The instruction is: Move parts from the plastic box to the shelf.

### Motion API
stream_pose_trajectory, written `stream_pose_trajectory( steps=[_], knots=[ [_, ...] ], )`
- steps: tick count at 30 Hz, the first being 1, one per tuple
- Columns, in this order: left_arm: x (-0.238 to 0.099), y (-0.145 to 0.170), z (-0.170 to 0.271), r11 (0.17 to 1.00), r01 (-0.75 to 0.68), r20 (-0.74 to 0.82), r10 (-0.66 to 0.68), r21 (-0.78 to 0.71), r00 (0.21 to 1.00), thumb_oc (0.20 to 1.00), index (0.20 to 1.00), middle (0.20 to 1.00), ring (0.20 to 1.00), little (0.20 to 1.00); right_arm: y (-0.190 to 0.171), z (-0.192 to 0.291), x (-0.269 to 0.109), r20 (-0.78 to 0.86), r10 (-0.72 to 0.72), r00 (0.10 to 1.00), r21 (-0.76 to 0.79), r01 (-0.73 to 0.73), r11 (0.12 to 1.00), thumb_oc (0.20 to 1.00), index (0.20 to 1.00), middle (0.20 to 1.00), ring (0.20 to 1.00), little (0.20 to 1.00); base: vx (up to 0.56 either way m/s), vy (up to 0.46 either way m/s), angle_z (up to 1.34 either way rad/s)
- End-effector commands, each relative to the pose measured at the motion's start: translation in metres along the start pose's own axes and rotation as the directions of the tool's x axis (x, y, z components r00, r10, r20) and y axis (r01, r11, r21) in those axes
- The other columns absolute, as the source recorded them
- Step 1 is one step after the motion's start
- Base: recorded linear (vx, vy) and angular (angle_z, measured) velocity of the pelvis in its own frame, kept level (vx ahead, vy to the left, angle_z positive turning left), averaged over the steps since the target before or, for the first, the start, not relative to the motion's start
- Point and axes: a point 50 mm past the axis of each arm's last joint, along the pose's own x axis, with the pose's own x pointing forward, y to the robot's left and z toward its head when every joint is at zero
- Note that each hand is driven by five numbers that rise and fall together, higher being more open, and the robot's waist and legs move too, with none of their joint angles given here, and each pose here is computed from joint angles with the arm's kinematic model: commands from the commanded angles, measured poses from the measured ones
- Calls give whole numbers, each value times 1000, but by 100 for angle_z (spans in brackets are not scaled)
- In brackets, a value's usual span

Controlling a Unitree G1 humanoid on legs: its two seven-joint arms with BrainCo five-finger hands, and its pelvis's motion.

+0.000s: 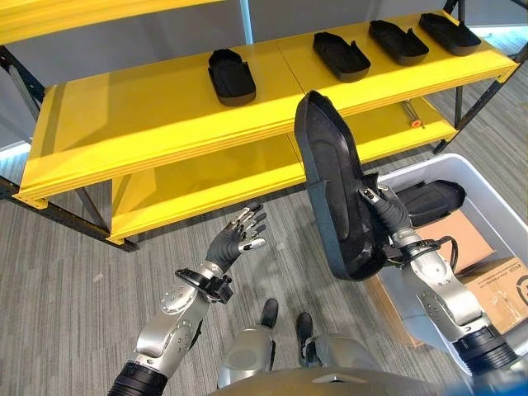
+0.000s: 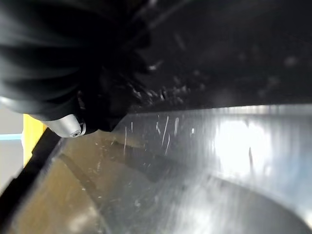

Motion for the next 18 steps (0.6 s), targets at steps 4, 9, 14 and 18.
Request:
stream_pose_trajectory(
  steps=[4,9,14,18],
  knots=[
    [4,-10,20,999,53,107,-53,4,993,1000,1000,1000,1000,1000,2,45,0,208,37,977,-11,-35,999,200,200,200,200,200,-40,225,48],
    [7,-12,18,997,81,141,-79,-11,987,1000,1000,1000,1000,1000,-13,61,10,223,68,972,-57,-56,997,200,200,200,200,200,-29,517,22],
    [13,-13,16,996,88,119,-87,-1,989,1000,1000,1000,1000,1000,-17,70,10,233,71,970,-61,-58,996,200,200,200,200,200,35,598,18],
    [5,-9,22,997,73,148,-74,11,986,1000,1000,1000,1000,1000,-9,70,11,243,79,967,-79,-62,995,200,200,200,200,200,64,402,23]
  ],
)
